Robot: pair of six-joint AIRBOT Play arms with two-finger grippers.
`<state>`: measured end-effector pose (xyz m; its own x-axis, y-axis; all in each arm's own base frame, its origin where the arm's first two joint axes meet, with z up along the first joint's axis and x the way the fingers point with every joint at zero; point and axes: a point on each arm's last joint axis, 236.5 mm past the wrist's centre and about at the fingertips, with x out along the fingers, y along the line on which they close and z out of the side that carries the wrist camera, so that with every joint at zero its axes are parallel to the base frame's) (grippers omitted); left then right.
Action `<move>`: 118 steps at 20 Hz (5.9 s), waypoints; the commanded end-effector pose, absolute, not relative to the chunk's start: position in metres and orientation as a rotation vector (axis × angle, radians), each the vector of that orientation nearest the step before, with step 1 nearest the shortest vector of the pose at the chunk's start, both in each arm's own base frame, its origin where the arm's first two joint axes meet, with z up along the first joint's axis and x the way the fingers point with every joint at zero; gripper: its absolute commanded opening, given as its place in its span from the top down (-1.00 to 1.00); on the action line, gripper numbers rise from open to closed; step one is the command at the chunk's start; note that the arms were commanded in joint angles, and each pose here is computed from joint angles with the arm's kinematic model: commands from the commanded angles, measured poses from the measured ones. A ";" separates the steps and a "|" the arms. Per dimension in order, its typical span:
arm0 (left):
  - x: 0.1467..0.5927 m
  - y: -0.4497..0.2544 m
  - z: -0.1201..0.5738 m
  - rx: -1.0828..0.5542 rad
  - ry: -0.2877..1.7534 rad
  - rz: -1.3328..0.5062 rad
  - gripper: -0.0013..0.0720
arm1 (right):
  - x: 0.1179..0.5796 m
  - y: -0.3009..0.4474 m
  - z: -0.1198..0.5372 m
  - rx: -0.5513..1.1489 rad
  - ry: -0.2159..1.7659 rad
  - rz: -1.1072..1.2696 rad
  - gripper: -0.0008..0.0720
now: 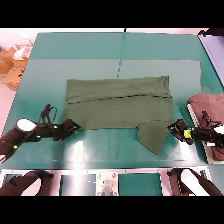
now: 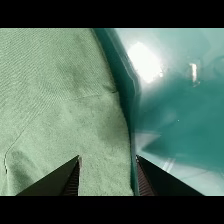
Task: Fold the shirts.
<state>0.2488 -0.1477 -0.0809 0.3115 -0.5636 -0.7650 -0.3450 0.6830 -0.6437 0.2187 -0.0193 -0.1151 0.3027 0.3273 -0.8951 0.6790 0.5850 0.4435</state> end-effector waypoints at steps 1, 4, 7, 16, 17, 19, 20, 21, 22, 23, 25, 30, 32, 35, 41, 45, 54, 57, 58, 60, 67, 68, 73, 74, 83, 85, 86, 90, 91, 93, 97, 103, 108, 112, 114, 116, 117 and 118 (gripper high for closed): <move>0.275 -0.145 -0.091 -0.879 1.148 -0.087 -0.38 | 0.218 -0.019 -0.115 0.981 1.297 -0.291 -0.25; 0.278 -0.143 -0.109 -0.937 1.174 -0.020 -0.38 | 0.218 -0.019 -0.115 0.981 1.297 -0.290 -0.25; 0.286 -0.136 -0.114 -0.940 1.146 0.016 -0.38 | 0.218 -0.019 -0.115 0.981 1.297 -0.290 -0.25; 0.302 -0.141 -0.096 -0.840 1.111 -0.078 0.90 | 0.202 0.012 -0.126 0.951 1.392 -0.222 -0.25; 0.301 -0.142 -0.096 -0.842 1.116 -0.081 0.90 | 0.200 0.020 -0.127 0.962 1.404 -0.209 -0.25; 0.299 -0.144 -0.096 -0.842 1.123 -0.086 0.90 | 0.200 0.032 -0.126 1.003 1.410 -0.186 -0.25; 0.298 -0.145 -0.096 -0.842 1.128 -0.089 0.90 | 0.200 0.034 -0.125 1.013 1.413 -0.179 -0.21; 0.297 -0.145 -0.096 -0.843 1.132 -0.092 0.90 | 0.201 0.033 -0.124 1.008 1.410 -0.175 0.11; 0.296 -0.146 -0.096 -0.840 1.140 -0.099 0.90 | 0.203 0.032 -0.122 1.002 1.405 -0.170 0.59; 0.295 -0.147 -0.093 -0.827 1.153 -0.116 0.90 | 0.208 0.031 -0.117 0.993 1.396 -0.160 0.93; 0.293 -0.143 -0.083 -0.766 1.193 -0.168 0.91 | 0.224 0.025 -0.099 0.949 1.367 -0.114 0.92; 0.268 -0.106 -0.067 -0.556 1.356 -0.203 0.91 | 0.235 0.009 -0.047 0.834 1.303 -0.101 0.93; 0.255 -0.095 -0.068 -0.472 1.425 -0.194 0.91 | 0.221 0.001 -0.044 0.791 1.320 -0.150 0.93; 0.258 -0.097 -0.053 -0.448 1.433 -0.222 0.91 | 0.219 0.000 -0.034 0.780 1.303 -0.163 0.93; 0.323 -0.097 -0.003 -0.403 1.290 -0.269 0.91 | 0.291 -0.010 0.026 0.793 1.099 -0.092 0.93; 0.381 -0.101 0.004 -0.417 1.255 -0.283 0.91 | 0.361 -0.002 0.033 0.757 1.082 -0.022 0.93; 0.527 -0.134 -0.056 -0.471 1.098 -0.271 0.90 | 0.491 -0.009 -0.063 0.777 1.174 -0.031 0.92; 0.552 -0.129 -0.035 -0.461 1.007 -0.262 -0.97 | 0.512 -0.018 -0.068 0.764 1.171 -0.017 0.34; 0.556 -0.126 -0.026 -0.449 0.999 -0.268 -0.96 | 0.516 -0.025 -0.059 0.731 1.154 0.005 0.11; 0.562 -0.111 -0.002 -0.452 0.993 -0.280 -0.96 | 0.512 -0.040 -0.040 0.687 1.163 0.056 -0.15; 0.537 -0.091 0.030 -0.505 1.124 -0.329 -0.96 | 0.455 -0.088 -0.065 0.671 1.335 0.182 -0.65; 0.535 -0.094 0.031 -0.517 1.130 -0.341 -0.96 | 0.448 -0.081 -0.074 0.674 1.371 0.236 -0.66; 0.536 -0.109 0.042 -0.594 1.117 -0.392 -0.96 | 0.440 -0.036 -0.090 0.792 1.389 0.526 -0.68; 0.536 -0.112 0.045 -0.611 1.113 -0.402 -0.96 | 0.442 -0.033 -0.093 0.812 1.384 0.534 -0.68; 0.529 -0.192 0.049 -0.516 1.081 -0.538 0.90 | 0.486 -0.015 -0.093 0.730 1.302 0.476 0.92; 0.528 -0.226 0.050 -0.479 1.049 -0.579 0.90 | 0.486 -0.010 -0.076 0.704 1.307 0.523 0.93; 0.527 -0.246 0.047 -0.466 1.035 -0.596 0.90 | 0.488 -0.009 -0.064 0.702 1.305 0.529 0.93; 0.503 -0.335 -0.003 -0.411 1.079 -0.674 0.90 | 0.480 0.004 0.010 0.616 1.275 0.614 0.93; 0.495 -0.359 -0.020 -0.397 1.088 -0.691 0.90 | 0.476 0.009 0.030 0.594 1.268 0.631 0.93; 0.483 -0.396 -0.043 -0.386 1.083 -0.705 0.91 | 0.469 0.019 0.070 0.536 1.227 0.652 0.93; 0.460 -0.442 -0.064 -0.413 1.094 -0.728 0.91 | 0.448 0.045 0.132 0.431 1.166 0.704 0.93; 0.439 -0.469 -0.093 -0.482 1.176 -0.748 0.91 | 0.425 0.079 0.167 0.341 1.136 0.771 0.93; 0.443 -0.457 -0.049 -0.446 1.209 -0.855 0.90 | 0.425 0.079 0.165 0.349 1.150 0.755 0.93; 0.441 -0.369 -0.013 -0.242 1.379 -0.898 0.91 | 0.424 0.100 0.166 0.368 1.171 0.763 0.93; 0.456 -0.288 -0.008 -0.095 1.431 -0.705 0.91 | 0.426 0.126 0.168 0.375 1.171 0.774 0.93; 0.465 -0.199 0.004 0.059 1.461 -0.485 0.91 | 0.429 0.165 0.170 0.382 1.155 0.795 0.92; 0.467 -0.162 0.013 0.106 1.471 -0.391 0.91 | 0.430 0.189 0.171 0.389 1.145 0.806 0.93; 0.468 -0.133 0.022 0.128 1.475 -0.322 0.90 | 0.433 0.216 0.168 0.400 1.127 0.817 0.92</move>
